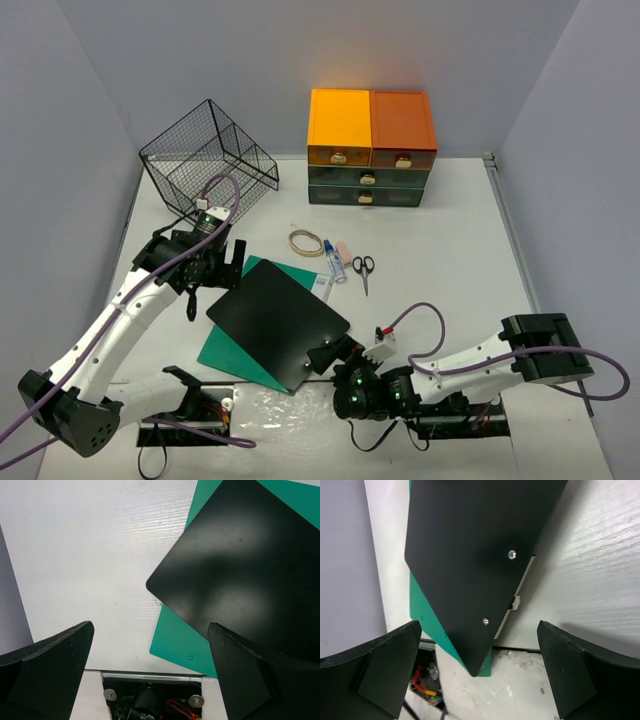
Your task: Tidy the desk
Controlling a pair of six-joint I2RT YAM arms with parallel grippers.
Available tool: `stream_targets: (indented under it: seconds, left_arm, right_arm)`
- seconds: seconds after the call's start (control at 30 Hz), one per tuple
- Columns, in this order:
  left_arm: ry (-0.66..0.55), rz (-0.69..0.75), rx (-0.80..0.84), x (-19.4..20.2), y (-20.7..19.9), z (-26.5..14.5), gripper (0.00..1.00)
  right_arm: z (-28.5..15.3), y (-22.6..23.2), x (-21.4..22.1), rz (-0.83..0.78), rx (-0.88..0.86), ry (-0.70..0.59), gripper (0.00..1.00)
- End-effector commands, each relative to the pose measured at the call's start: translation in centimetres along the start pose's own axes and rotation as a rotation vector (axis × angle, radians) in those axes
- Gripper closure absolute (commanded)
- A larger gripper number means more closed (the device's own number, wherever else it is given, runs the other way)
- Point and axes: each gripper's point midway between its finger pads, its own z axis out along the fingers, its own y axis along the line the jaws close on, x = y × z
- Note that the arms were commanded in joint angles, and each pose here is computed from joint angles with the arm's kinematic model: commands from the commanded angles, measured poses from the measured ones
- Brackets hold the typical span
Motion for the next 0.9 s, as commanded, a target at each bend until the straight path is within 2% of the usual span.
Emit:
stream_targets:
  seconds: [0.0,0.3,0.87]
  left_arm:
    - [-0.092,-0.002,-0.028,-1.8,1.0,-2.1,0.03]
    - [-0.104,0.008,-0.003,-1.5,0.7,-2.7,0.03]
    - [-0.101,0.028,-0.017,-1.5,0.6,-2.7,0.03]
  right_arm:
    - [0.4,0.6,-1.2,0.251,-0.102,-0.145,0.03]
    - [1.7,-1.2,-0.7,0.343,-0.17,-0.184,0.02]
    - [3.7,-1.7,2.2,0.49,-0.199,-0.105,0.1]
